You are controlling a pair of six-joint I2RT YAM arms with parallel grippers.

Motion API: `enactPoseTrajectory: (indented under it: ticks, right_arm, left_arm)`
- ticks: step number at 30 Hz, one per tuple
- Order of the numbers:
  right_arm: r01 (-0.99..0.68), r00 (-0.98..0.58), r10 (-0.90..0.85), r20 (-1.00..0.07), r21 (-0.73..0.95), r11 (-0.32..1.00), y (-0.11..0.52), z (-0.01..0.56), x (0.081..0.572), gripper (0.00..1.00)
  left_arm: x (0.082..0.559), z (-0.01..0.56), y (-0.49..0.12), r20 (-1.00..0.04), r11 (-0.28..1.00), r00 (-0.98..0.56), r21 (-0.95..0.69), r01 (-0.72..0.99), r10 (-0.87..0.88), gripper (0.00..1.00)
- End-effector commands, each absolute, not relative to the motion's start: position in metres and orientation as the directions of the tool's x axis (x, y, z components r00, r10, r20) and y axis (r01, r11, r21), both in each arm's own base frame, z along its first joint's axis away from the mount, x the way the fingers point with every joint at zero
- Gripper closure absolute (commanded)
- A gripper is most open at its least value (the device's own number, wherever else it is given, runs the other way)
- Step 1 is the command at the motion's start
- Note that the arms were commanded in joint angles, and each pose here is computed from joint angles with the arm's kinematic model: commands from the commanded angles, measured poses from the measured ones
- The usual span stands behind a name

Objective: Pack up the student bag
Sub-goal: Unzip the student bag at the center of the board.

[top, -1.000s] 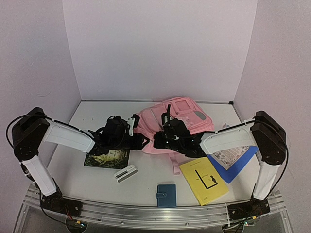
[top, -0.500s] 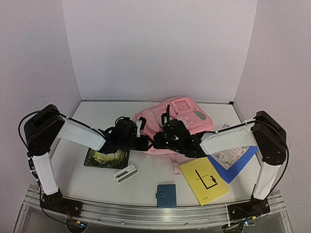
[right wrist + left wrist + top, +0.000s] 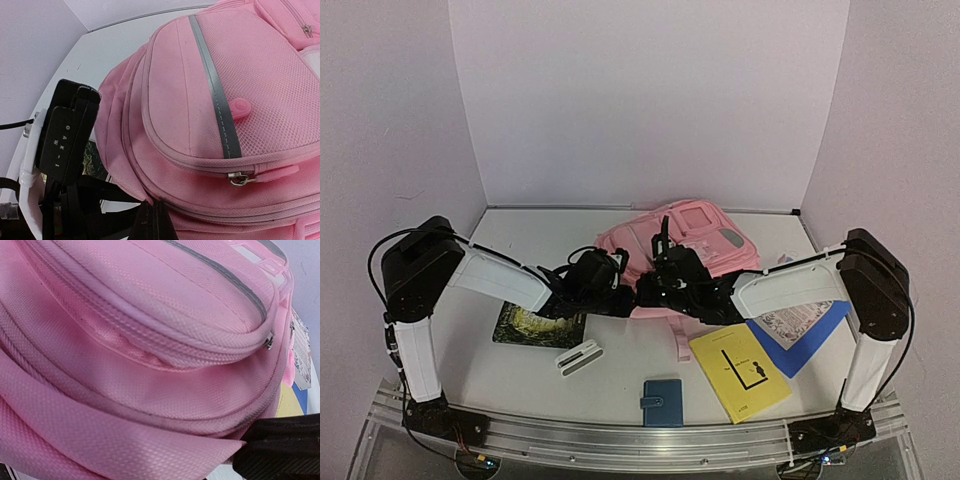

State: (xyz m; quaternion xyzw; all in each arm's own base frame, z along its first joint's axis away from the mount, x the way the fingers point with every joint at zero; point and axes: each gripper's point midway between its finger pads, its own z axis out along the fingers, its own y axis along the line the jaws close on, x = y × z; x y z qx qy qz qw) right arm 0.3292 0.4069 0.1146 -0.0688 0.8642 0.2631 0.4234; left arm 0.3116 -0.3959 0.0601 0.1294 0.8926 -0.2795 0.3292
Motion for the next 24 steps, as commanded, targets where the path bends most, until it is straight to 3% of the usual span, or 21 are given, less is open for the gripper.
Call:
enactPoseTrajectory:
  ticks: [1, 10, 24]
  right_arm:
    - [-0.385, -0.561, 0.232, -0.795, 0.499, 0.776, 0.43, 0.177, 0.332, 1.0]
    - [-0.36, -0.555, 0.23, -0.799, 0.48, 0.8, 0.42, 0.17, 0.332, 1.0]
    - [-0.354, -0.549, 0.16, -0.821, 0.401, 0.845, 0.394, 0.156, 0.319, 1.0]
  left_arm:
    - [0.331, 0.069, -0.389, -0.691, 0.857, -0.723, -0.377, 0.352, -0.007, 0.81]
    - [0.333, 0.083, -0.376, -0.704, 0.87, -0.707, -0.388, 0.303, -0.068, 0.99]
    - [0.343, 0.098, -0.312, -0.689, 0.922, -0.715, -0.343, 0.177, -0.119, 1.0]
